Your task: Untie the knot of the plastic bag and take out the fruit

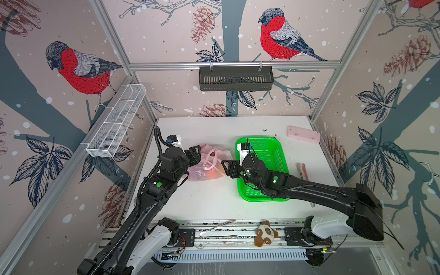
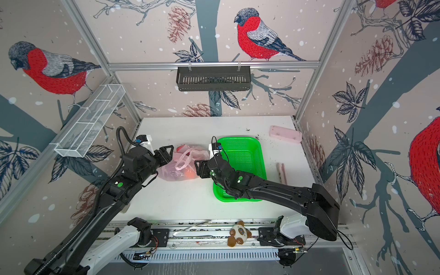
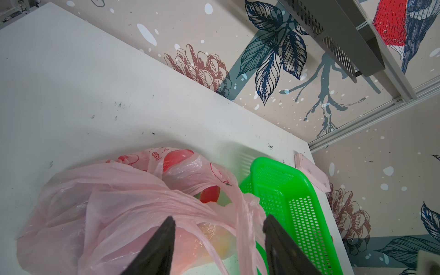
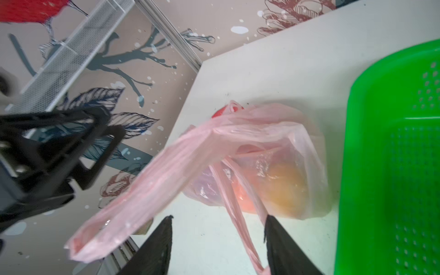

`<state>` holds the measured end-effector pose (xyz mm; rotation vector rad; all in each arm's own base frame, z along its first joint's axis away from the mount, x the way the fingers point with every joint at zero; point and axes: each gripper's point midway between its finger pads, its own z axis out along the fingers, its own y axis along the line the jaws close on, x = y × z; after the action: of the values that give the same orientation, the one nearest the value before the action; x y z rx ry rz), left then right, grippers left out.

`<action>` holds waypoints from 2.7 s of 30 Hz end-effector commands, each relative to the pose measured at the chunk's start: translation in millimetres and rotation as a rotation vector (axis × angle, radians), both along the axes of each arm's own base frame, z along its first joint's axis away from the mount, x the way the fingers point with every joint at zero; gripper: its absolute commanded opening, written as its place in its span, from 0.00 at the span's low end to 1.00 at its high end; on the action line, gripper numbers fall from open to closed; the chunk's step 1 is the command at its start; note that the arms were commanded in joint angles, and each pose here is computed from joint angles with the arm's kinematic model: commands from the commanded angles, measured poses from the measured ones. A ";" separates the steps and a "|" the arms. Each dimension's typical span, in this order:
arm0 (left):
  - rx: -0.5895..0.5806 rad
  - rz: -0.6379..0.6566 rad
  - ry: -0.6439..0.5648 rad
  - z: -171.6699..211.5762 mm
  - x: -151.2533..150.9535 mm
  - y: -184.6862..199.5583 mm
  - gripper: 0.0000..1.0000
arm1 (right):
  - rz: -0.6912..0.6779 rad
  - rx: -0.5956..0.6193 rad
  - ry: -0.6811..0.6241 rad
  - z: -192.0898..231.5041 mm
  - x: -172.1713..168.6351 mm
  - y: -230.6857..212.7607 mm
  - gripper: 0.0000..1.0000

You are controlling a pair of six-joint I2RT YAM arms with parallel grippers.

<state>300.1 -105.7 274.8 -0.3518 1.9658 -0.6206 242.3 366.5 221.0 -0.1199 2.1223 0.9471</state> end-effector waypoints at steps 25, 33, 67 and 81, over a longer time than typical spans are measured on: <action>0.020 -0.006 0.039 -0.3 -4.8 4.2 0.64 | 0.248 -0.164 0.030 -59.7 14.4 51.2 0.24; -0.011 -0.063 0.109 -1.3 -7.7 5.7 0.71 | 0.451 -0.253 -0.097 -13.6 -28.5 96.8 0.17; -0.315 -0.214 0.145 -15.2 11.8 10.3 0.84 | 0.710 -0.380 -0.498 72.5 -37.5 172.5 0.21; -0.561 -0.291 0.245 -30.9 -0.7 7.1 0.93 | 0.778 -0.552 -0.616 49.3 -30.1 159.1 0.11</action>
<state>301.9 -89.5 230.4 -0.5335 2.1168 -1.2434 211.6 526.7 266.1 -1.3634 1.7377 0.6106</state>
